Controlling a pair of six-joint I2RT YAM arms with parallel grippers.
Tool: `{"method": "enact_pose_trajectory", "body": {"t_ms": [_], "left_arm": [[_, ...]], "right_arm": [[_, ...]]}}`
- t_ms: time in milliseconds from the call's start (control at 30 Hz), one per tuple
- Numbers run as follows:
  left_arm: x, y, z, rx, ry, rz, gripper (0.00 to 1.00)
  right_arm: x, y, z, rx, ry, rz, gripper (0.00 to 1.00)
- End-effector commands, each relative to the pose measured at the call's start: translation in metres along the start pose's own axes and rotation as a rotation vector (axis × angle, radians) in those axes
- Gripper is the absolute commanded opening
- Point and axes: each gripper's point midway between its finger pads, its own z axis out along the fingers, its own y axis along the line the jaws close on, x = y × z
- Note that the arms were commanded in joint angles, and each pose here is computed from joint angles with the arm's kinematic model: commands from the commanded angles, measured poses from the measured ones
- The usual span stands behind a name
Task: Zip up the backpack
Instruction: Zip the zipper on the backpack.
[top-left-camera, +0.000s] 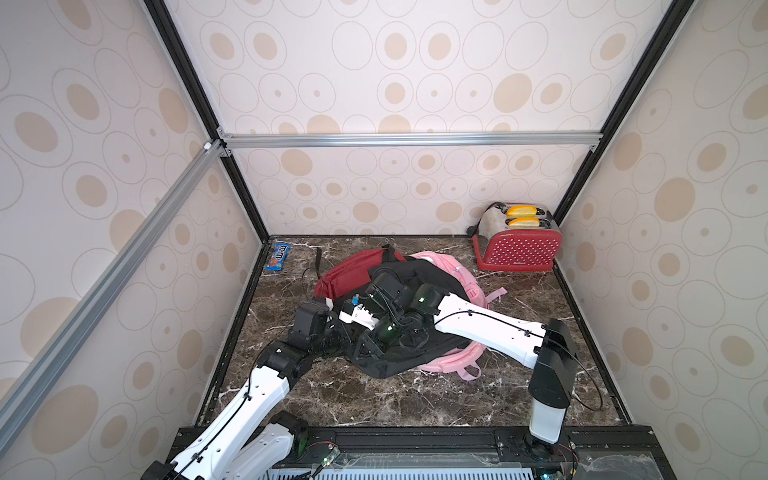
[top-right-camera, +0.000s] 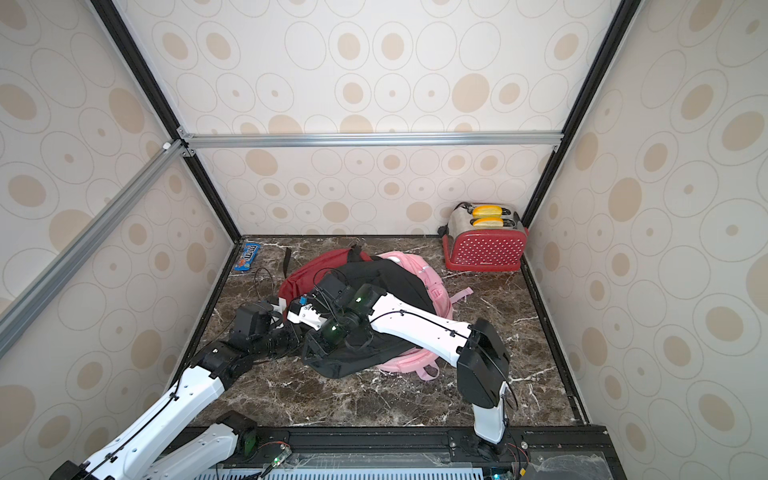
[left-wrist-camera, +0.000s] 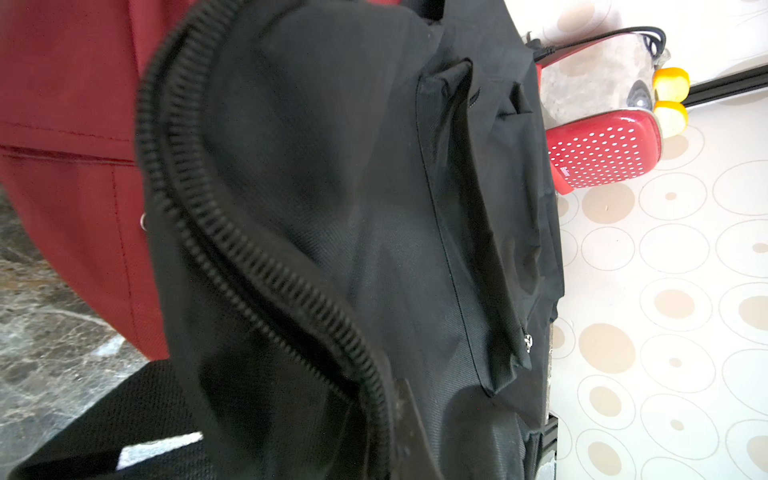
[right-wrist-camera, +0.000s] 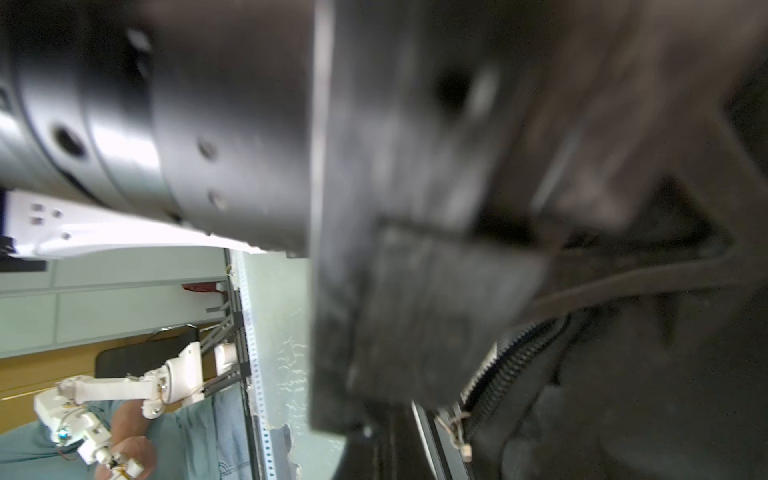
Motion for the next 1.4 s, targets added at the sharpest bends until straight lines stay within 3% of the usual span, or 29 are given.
{"method": "enact_pose_trajectory", "body": {"t_ms": [0,33,167,233,333,633,800,900,1033,1133,1367], "left_arm": [[0.002,-0.013,-0.007,0.043,0.006,0.024,0.00],[0.001,-0.013,-0.009,0.032,0.005,0.029,0.00],[-0.002,-0.011,-0.011,-0.009,0.010,0.045,0.56],[-0.004,-0.011,-0.007,-0.025,0.022,0.049,0.68],[-0.007,-0.012,-0.003,-0.038,0.031,0.060,0.74],[-0.011,-0.003,-0.005,-0.107,0.027,0.080,0.77],[-0.011,-0.005,0.003,-0.091,0.033,0.065,0.76],[-0.011,-0.010,0.009,-0.067,0.045,0.064,0.68],[-0.010,-0.017,0.015,-0.023,0.061,0.060,0.21],[-0.008,-0.016,0.016,-0.016,0.067,0.054,0.00],[-0.004,-0.015,0.015,0.008,0.061,0.043,0.00]], "right_arm": [[-0.023,0.037,-0.008,-0.134,-0.077,-0.120,0.00],[-0.019,0.033,-0.010,-0.120,-0.077,-0.114,0.00],[0.005,0.018,-0.014,-0.067,-0.055,-0.086,0.00],[0.018,0.013,-0.015,-0.048,-0.043,-0.074,0.00],[0.033,0.006,-0.019,-0.018,-0.039,-0.054,0.00],[0.054,-0.001,-0.043,0.031,-0.078,-0.027,0.00],[0.064,-0.001,-0.048,0.043,-0.085,-0.015,0.00],[0.068,-0.003,-0.048,0.047,-0.084,-0.009,0.00],[0.067,-0.005,-0.048,0.053,-0.084,-0.005,0.00],[0.061,-0.007,-0.046,0.060,-0.081,-0.001,0.00],[0.032,-0.006,-0.046,0.099,-0.107,0.001,0.00]]}}
